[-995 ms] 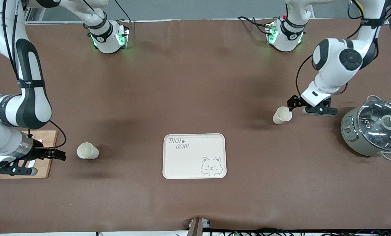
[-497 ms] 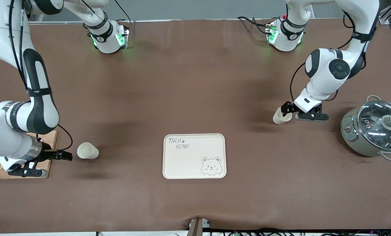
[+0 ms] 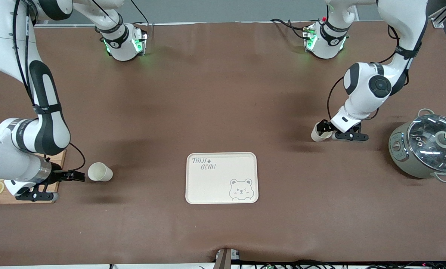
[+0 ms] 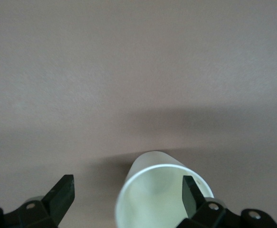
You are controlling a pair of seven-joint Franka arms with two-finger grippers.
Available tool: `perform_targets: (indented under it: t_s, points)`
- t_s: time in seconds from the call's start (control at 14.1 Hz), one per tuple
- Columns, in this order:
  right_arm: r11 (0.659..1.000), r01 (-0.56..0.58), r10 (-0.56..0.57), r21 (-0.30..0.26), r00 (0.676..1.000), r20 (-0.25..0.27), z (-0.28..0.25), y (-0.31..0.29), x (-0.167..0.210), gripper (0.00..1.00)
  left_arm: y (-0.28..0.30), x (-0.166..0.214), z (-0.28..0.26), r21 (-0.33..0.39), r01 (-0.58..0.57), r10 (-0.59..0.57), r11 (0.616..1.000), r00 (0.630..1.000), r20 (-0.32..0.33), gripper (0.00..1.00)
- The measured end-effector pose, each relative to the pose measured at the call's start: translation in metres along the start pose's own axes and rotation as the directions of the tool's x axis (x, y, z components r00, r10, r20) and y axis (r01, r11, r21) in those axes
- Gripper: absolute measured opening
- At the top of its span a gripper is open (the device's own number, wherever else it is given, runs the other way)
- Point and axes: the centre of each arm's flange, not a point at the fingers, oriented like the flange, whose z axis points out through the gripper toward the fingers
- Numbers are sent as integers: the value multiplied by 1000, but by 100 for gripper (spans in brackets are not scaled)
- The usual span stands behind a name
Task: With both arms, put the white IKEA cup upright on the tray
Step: 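Close the right gripper on its cup while the left gripper grasps its cup, then carry the cup to the tray with the left gripper while the right lifts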
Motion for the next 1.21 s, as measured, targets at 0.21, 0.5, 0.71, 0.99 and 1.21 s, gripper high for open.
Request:
perform_targets:
  t_s: [0.21, 0.5, 0.71, 0.99, 1.21]
  points:
    - [1000, 2, -2, 3, 1000, 27, 14, -2, -5, 100, 0, -3, 9, -2, 1, -1, 1000, 1000, 19, 100]
    - [1000, 4, -5, 5, 999, 44, 21, -4, -9, 100, 1, -5, 13, -2, 36, -36, 999, 999, 28, 93]
    - [1000, 8, -8, 7, 998, 57, 27, -7, -13, 100, 11, -7, 17, 21, 1, -2, 1000, 999, 39, 61]
    - [1000, 10, -11, 9, 998, 63, 30, -9, -14, 100, 12, -7, 17, 26, -8, 7, 1000, 999, 38, 20]
    - [1000, 13, -13, 11, 998, 68, 33, -11, -15, 100, 12, -3, 15, 25, -7, 7, 1000, 1000, 30, 4]
